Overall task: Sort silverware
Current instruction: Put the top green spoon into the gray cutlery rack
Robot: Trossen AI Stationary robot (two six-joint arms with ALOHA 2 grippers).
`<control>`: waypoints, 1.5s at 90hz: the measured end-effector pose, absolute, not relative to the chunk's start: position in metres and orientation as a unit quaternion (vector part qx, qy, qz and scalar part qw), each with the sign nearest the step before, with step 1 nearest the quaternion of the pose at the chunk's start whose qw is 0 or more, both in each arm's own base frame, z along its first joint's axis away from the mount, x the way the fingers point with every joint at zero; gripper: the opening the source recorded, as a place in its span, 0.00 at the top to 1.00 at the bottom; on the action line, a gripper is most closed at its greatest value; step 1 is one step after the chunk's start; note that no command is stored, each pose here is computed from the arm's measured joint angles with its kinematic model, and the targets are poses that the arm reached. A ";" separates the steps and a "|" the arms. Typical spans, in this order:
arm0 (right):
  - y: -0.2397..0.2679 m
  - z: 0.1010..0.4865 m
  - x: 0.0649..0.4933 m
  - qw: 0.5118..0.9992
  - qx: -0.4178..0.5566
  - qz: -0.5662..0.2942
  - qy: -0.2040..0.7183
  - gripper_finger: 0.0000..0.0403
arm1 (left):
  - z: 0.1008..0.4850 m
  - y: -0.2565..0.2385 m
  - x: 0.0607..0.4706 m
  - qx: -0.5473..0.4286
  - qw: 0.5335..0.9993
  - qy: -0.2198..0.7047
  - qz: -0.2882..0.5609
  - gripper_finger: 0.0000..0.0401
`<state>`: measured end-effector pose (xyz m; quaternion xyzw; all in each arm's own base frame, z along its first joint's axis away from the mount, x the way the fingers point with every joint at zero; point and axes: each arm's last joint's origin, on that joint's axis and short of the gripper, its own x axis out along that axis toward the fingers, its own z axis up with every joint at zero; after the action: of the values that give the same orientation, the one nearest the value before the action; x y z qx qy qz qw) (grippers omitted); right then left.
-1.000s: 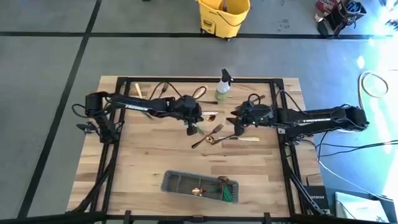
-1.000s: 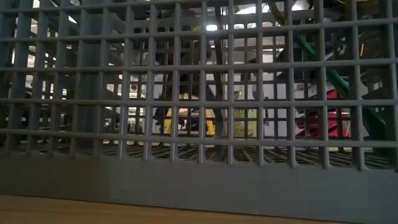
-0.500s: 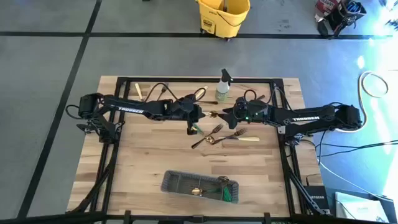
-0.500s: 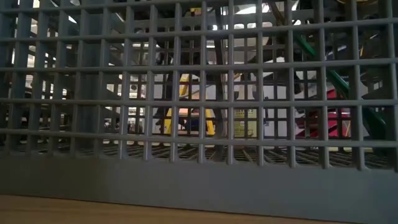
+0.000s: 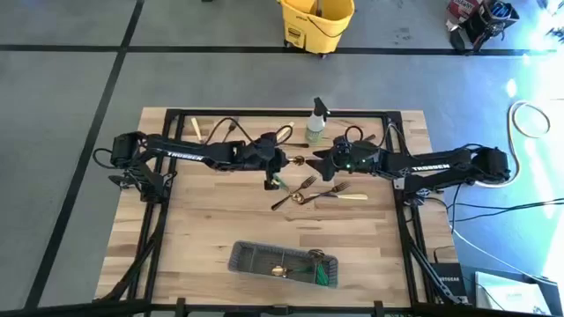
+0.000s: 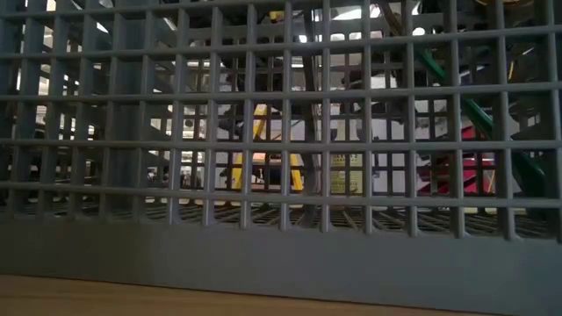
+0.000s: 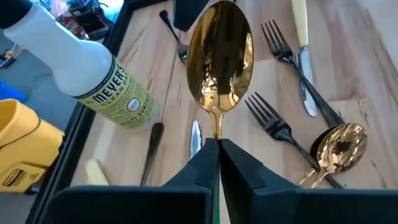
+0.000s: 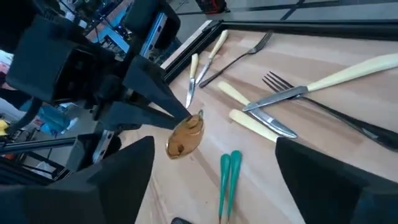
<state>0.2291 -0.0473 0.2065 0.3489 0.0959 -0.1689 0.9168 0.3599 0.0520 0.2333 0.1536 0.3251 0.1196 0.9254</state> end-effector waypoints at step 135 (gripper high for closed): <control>-0.050 0.198 0.272 0.910 0.338 -0.190 0.145 0.98 | 0.232 0.051 0.359 0.178 0.916 0.339 0.123 1.00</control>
<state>0.2721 -0.0497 0.1979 0.3381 0.1449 -0.1904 0.9102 0.3587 0.0507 0.2317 0.1778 0.3391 0.1232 0.9155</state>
